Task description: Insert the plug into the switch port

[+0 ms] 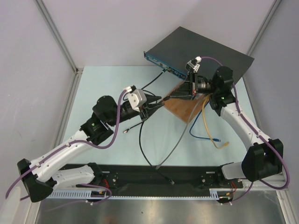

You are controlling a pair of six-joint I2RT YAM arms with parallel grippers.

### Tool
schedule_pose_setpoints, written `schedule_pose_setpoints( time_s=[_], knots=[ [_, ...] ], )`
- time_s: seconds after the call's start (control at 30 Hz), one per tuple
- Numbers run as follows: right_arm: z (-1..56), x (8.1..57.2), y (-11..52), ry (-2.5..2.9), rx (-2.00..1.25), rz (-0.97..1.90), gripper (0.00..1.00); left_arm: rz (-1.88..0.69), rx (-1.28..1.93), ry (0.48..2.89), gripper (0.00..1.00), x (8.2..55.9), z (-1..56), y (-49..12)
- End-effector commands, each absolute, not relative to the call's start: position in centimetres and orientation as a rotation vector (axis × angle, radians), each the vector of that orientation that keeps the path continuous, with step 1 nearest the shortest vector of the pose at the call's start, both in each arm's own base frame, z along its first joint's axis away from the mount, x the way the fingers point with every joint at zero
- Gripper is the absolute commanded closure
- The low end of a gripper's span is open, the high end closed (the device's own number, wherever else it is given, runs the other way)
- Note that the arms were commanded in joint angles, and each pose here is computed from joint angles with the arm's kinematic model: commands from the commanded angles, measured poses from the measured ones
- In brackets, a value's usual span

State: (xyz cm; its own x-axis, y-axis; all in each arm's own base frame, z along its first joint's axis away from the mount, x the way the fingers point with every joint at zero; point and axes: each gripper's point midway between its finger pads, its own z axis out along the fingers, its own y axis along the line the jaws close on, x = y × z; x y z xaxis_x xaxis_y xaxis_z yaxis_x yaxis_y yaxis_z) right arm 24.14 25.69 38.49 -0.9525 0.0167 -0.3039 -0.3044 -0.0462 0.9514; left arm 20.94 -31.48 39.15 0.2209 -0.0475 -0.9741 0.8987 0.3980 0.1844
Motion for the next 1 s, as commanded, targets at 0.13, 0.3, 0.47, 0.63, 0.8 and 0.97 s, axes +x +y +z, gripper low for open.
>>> schedule_pose_setpoints(
  time_s=[0.13,0.3,0.47,0.63,0.8,0.97],
  knots=[
    [39.4,23.2,25.7,1.965,-0.380,2.103,1.00,-0.781,0.945,1.127,0.69,21.6,38.9,-31.7],
    [39.3,23.3,25.7,1.965,-0.378,2.102,1.00,-0.773,0.948,1.133,0.69,21.7,38.5,-31.7],
    [39.2,23.3,25.7,1.969,-0.377,2.103,1.00,-0.771,0.941,1.129,0.80,21.6,38.6,-31.5],
    [39.0,23.4,25.7,1.973,-0.372,2.099,1.00,-0.794,0.939,1.117,0.82,21.3,39.1,-31.6],
    [39.1,23.4,25.7,1.974,-0.372,2.101,1.00,-0.807,0.924,1.108,0.78,21.2,39.7,-31.6],
    [39.0,23.4,25.6,1.975,-0.369,2.101,1.00,-0.814,0.918,1.104,0.72,21.2,39.9,-31.7]
  ],
)
